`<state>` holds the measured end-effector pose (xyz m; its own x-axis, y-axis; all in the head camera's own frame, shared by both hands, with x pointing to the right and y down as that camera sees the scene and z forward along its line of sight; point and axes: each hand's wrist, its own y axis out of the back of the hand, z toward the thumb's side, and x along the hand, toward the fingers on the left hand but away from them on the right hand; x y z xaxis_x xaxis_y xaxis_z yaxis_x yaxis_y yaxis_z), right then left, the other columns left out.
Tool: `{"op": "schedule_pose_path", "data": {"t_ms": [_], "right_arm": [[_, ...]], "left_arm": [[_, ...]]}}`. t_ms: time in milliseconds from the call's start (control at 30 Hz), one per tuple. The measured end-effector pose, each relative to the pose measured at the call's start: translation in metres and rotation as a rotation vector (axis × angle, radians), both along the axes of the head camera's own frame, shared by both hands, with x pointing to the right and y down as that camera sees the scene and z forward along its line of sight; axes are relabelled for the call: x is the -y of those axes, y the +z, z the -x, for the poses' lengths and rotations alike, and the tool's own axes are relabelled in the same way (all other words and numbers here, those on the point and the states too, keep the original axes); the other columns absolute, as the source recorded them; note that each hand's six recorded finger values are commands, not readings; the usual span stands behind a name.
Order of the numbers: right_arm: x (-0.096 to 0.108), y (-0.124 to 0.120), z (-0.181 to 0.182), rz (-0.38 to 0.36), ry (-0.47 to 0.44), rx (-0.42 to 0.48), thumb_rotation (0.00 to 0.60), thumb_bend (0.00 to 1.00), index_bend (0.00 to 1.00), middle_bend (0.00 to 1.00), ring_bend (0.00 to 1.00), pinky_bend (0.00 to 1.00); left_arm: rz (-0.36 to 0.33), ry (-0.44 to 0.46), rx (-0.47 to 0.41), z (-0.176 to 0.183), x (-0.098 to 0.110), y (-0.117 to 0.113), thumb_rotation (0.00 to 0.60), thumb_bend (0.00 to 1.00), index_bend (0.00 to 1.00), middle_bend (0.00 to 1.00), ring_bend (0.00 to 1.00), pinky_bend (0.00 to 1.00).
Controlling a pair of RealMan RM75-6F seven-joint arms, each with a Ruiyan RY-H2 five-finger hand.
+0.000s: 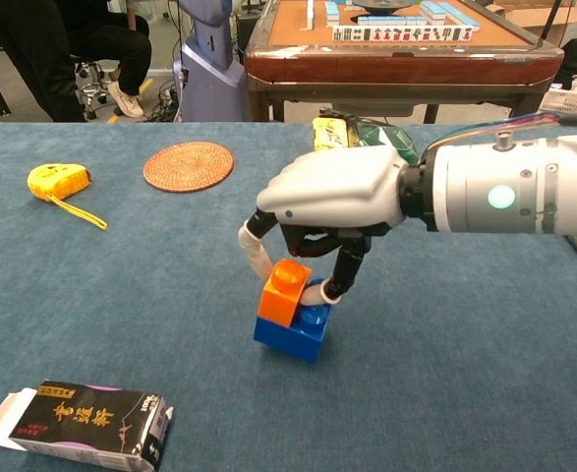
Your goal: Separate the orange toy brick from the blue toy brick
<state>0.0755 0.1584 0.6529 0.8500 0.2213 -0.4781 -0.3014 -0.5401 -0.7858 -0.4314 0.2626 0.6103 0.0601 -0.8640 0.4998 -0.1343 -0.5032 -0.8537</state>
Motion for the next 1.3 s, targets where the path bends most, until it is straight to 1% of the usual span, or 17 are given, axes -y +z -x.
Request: {"op": "schedule_pose_path", "data": {"t_ms": [200, 433, 467, 600, 667, 733, 800, 867, 900, 933, 967, 1067, 1300], "right_arm": [[0.023, -0.012, -0.017, -0.003, 0.119, 0.037, 0.6, 0.32, 0.73, 0.98, 1.0, 1.0], [0.056, -0.026, -0.046, -0.047, 0.272, 0.061, 0.6, 0.33, 0.74, 1.0, 1.0, 1.0], [0.06, -0.028, -0.05, -0.054, 0.292, 0.063, 0.6, 0.33, 0.74, 1.0, 1.0, 1.0], [0.077, -0.037, -0.064, -0.079, 0.376, 0.078, 0.6, 0.33, 0.74, 1.0, 1.0, 1.0], [0.087, -0.042, -0.072, -0.087, 0.422, 0.086, 0.6, 0.33, 0.74, 1.0, 1.0, 1.0], [0.097, -0.049, -0.079, -0.096, 0.466, 0.099, 0.6, 0.33, 0.74, 1.0, 1.0, 1.0], [0.104, -0.053, -0.084, -0.099, 0.501, 0.113, 0.6, 0.33, 0.74, 1.0, 1.0, 1.0], [0.111, -0.058, -0.087, -0.102, 0.536, 0.128, 0.6, 0.33, 0.74, 1.0, 1.0, 1.0], [0.114, -0.06, -0.088, -0.104, 0.55, 0.135, 0.6, 0.33, 0.74, 1.0, 1.0, 1.0], [0.118, -0.062, -0.09, -0.106, 0.568, 0.144, 0.6, 0.33, 0.74, 1.0, 1.0, 1.0], [0.12, -0.063, -0.09, -0.107, 0.582, 0.152, 0.6, 0.33, 0.74, 1.0, 1.0, 1.0], [0.128, -0.067, -0.09, -0.102, 0.622, 0.173, 0.6, 0.33, 0.74, 1.0, 1.0, 1.0], [0.141, -0.068, -0.084, -0.066, 0.709, 0.216, 0.6, 0.33, 0.74, 1.0, 1.0, 1.0]], "left_arm": [[-0.033, -0.01, -0.059, -0.012, 0.018, -0.003, 0.6, 0.21, 0.32, 0.77, 0.63, 0.82], [-0.061, 0.024, -0.152, -0.039, 0.049, -0.003, 0.6, 0.16, 0.34, 0.78, 0.67, 0.83], [-0.068, 0.03, -0.175, -0.045, 0.055, -0.004, 0.6, 0.15, 0.35, 0.79, 0.67, 0.84], [-0.083, 0.042, -0.262, -0.069, 0.077, -0.006, 0.6, 0.12, 0.35, 0.79, 0.69, 0.93], [-0.094, 0.043, -0.313, -0.084, 0.089, -0.008, 0.6, 0.1, 0.35, 0.79, 0.75, 0.97], [-0.101, 0.041, -0.357, -0.096, 0.099, -0.009, 0.6, 0.08, 0.35, 0.78, 0.86, 1.0], [-0.097, 0.031, -0.403, -0.109, 0.109, -0.01, 0.6, 0.06, 0.34, 0.8, 0.92, 1.0], [-0.086, 0.02, -0.448, -0.122, 0.119, -0.011, 0.6, 0.05, 0.33, 0.87, 0.97, 1.0], [-0.08, 0.014, -0.467, -0.128, 0.123, -0.012, 0.6, 0.04, 0.33, 0.93, 0.99, 1.0], [-0.074, 0.008, -0.485, -0.133, 0.127, -0.012, 0.6, 0.03, 0.32, 0.97, 1.0, 1.0], [-0.063, -0.001, -0.509, -0.14, 0.132, -0.012, 0.6, 0.03, 0.32, 0.99, 1.0, 1.0], [-0.03, -0.025, -0.564, -0.156, 0.141, -0.013, 0.6, 0.01, 0.28, 1.0, 1.0, 1.0], [0.063, -0.094, -0.649, -0.184, 0.155, -0.009, 0.6, 0.0, 0.18, 1.0, 1.0, 1.0]]}}
